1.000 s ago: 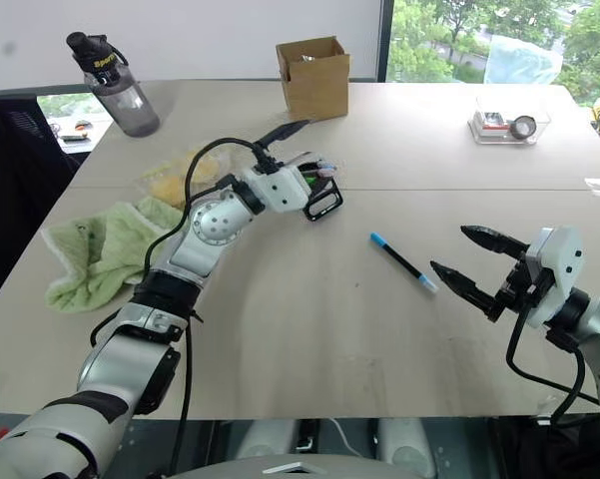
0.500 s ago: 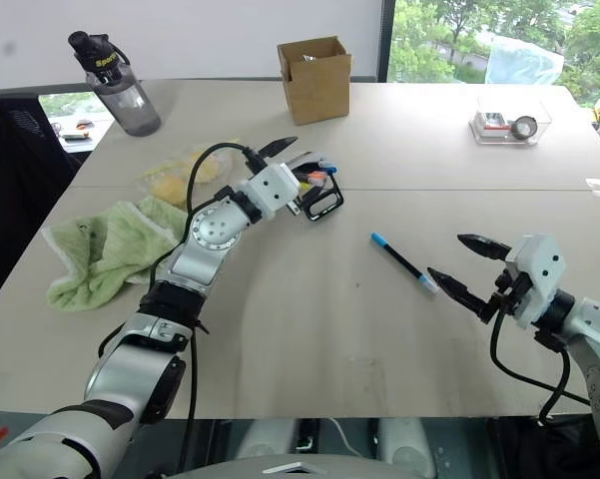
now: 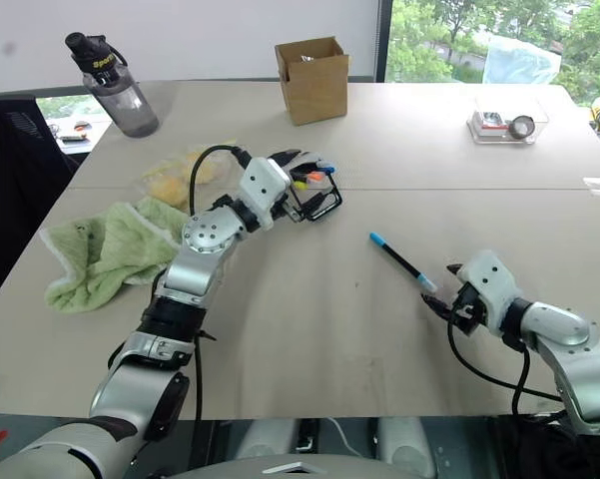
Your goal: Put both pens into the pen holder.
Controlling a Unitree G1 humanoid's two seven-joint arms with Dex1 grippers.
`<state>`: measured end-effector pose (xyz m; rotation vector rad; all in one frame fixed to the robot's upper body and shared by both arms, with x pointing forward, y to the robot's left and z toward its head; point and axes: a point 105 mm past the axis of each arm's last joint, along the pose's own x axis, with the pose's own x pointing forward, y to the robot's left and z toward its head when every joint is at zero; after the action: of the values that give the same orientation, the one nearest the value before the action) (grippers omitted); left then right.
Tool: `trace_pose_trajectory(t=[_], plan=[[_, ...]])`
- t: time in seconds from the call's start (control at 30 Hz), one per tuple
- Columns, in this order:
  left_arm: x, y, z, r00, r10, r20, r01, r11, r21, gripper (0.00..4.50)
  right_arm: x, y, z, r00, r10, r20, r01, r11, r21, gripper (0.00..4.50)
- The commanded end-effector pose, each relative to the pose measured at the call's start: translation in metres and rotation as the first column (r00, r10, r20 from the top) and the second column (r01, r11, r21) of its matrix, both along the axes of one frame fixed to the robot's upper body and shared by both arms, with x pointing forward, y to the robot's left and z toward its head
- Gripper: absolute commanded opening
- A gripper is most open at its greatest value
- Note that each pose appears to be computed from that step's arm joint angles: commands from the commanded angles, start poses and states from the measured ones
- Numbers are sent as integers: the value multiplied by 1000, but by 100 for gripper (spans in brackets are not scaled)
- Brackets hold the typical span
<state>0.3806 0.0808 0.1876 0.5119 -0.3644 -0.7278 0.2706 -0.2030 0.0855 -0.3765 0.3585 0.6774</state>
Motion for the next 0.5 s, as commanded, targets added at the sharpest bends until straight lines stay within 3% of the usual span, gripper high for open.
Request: trace_pose_trajectory(t=[0.03,0.1,0.13,0.27,0.4,0.43,0.5], plan=[[-19,-13,33,987,-97,125,103,994,-39,442,6,0,3,999,-31,-9,31,1000,6,393],[-27,-17,42,982,-146,117,159,981,-109,442,9,-1,0,998,-52,-31,52,999,8,393],[-31,-19,45,981,-166,100,180,972,-153,449,9,-2,-2,998,-56,-41,56,998,4,367],[-43,-26,45,956,-289,-55,250,896,-368,450,7,0,-2,998,-38,-50,39,999,15,219],[-67,-43,31,864,-457,-212,323,825,-463,450,5,6,1,999,-10,-31,11,1000,27,35],[-74,-48,27,829,-501,-249,345,808,-478,450,4,6,1,1000,-11,-28,12,999,30,9],[-90,-54,22,759,-578,-298,387,770,-507,450,3,5,2,1000,-18,-25,19,999,39,9]])
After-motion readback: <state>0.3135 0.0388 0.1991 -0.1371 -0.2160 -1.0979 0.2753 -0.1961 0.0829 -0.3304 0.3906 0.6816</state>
